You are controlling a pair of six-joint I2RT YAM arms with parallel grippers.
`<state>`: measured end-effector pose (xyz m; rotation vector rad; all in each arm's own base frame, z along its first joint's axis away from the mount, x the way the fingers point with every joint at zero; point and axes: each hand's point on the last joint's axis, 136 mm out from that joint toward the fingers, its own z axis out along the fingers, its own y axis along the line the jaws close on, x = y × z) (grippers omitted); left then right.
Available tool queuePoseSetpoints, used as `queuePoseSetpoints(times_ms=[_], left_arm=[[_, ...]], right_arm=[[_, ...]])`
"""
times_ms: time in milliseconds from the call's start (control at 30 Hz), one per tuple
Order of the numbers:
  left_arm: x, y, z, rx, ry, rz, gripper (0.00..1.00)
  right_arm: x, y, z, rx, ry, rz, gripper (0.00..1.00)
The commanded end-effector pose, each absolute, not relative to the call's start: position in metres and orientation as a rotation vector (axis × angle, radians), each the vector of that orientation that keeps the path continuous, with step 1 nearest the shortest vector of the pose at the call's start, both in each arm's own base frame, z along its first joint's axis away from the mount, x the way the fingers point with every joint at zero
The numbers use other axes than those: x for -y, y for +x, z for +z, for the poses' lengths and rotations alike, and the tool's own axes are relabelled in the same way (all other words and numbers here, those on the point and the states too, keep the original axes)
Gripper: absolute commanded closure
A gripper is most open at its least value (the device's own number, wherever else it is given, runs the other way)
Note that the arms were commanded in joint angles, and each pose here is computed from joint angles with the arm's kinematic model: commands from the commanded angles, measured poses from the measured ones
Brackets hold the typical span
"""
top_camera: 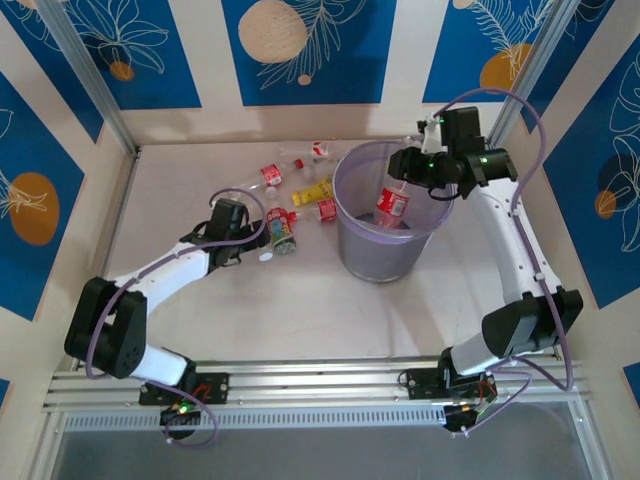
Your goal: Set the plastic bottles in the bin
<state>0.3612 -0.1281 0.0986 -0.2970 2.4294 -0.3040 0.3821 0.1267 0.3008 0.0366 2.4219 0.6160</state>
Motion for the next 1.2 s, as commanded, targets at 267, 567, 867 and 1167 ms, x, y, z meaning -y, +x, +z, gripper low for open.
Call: queuePoseSetpoints(times_ms=[267, 567, 867, 1167], left_arm=[[0.115, 0.388, 0.109, -2.406, -0.292, -0.191, 0.12], [0.125, 0.405, 0.091, -2.444, -0.284, -0.213, 0.12], [0.123, 0.415, 0.083, -2.462, -0.273, -0.156, 0.12], [0.121, 0.418, 0.064, -2.504, -0.275, -0.124, 0.11]], right_arm=[[-0.149, 0.393, 0.224, -2.565, 0.025, 0.569, 0.61], [-0.152, 0.395, 0.195, -2.617, 0.050, 0.547, 0.44], [-0.148, 0.394, 0.210, -2.601, 0.034, 0.519, 0.23], [-0.145, 0.381, 0.264, -2.509, -0.016, 0.515, 0.22]])
